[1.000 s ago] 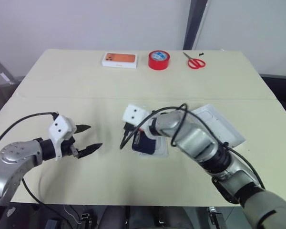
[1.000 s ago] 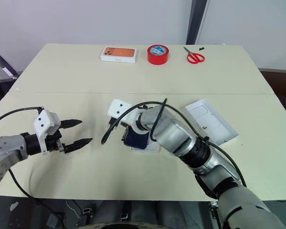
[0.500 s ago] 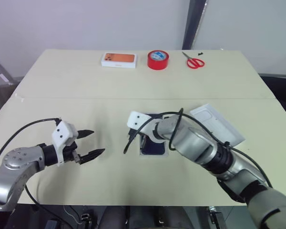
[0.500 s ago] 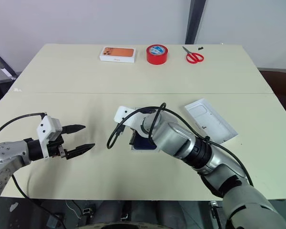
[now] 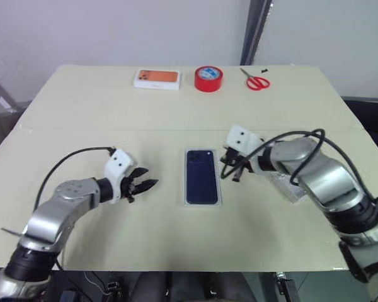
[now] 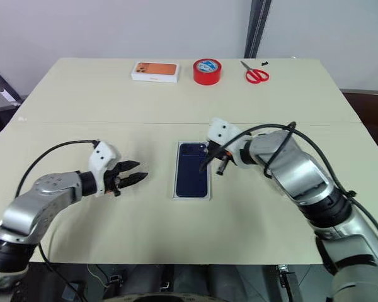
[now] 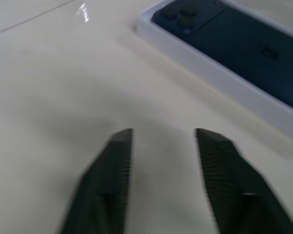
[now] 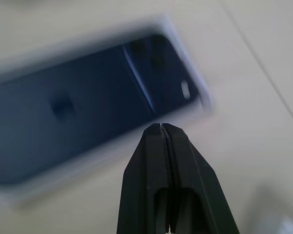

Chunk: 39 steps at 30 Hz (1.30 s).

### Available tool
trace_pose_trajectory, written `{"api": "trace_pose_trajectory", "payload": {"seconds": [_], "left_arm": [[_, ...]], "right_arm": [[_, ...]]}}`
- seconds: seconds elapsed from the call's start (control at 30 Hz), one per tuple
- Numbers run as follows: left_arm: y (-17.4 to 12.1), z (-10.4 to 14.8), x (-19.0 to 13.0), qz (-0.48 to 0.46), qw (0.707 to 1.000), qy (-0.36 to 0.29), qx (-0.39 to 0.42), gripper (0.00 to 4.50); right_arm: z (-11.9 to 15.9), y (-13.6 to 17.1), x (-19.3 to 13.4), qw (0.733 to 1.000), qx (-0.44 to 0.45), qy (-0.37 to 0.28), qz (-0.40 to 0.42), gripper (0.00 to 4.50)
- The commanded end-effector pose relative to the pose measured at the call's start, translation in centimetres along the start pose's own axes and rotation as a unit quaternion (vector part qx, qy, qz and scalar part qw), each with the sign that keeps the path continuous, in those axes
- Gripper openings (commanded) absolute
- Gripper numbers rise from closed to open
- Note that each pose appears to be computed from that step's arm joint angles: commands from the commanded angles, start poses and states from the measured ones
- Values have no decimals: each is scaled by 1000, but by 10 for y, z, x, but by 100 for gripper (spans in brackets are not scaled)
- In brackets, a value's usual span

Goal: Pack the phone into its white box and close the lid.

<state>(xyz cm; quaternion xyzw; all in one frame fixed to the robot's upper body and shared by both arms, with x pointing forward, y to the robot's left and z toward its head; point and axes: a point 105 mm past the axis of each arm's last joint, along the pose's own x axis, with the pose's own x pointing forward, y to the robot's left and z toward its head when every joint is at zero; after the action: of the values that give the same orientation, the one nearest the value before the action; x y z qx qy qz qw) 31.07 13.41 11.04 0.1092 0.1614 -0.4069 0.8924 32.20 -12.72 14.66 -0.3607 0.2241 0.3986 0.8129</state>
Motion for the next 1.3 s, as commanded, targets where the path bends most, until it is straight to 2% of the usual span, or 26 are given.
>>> {"api": "trace_pose_trajectory", "payload": {"seconds": [0.03,0.17,0.37,0.6,0.9,1.13,1.27,1.3], "left_arm": [[-4,-4,22,-7,999,38,6,67],[-9,-4,42,-28,997,61,25,67],[-21,7,60,-56,996,58,38,67],[-67,17,74,-159,983,58,77,67],[-119,44,106,-259,960,34,97,67],[-127,46,116,-278,954,35,103,67],[-117,47,112,-264,959,31,98,67],[-114,48,109,-261,960,29,95,62]], "right_arm": [[5,7,6,999,-39,-7,6,0],[-4,8,21,998,-63,17,-11,0],[4,12,28,999,-54,3,-4,0],[-6,17,9,997,-79,9,24,0],[-62,13,-32,993,-71,88,30,0],[-82,9,-44,992,-55,115,15,0],[-84,1,-55,992,-42,115,8,0],[-84,-1,-59,994,-29,108,9,25]]}}
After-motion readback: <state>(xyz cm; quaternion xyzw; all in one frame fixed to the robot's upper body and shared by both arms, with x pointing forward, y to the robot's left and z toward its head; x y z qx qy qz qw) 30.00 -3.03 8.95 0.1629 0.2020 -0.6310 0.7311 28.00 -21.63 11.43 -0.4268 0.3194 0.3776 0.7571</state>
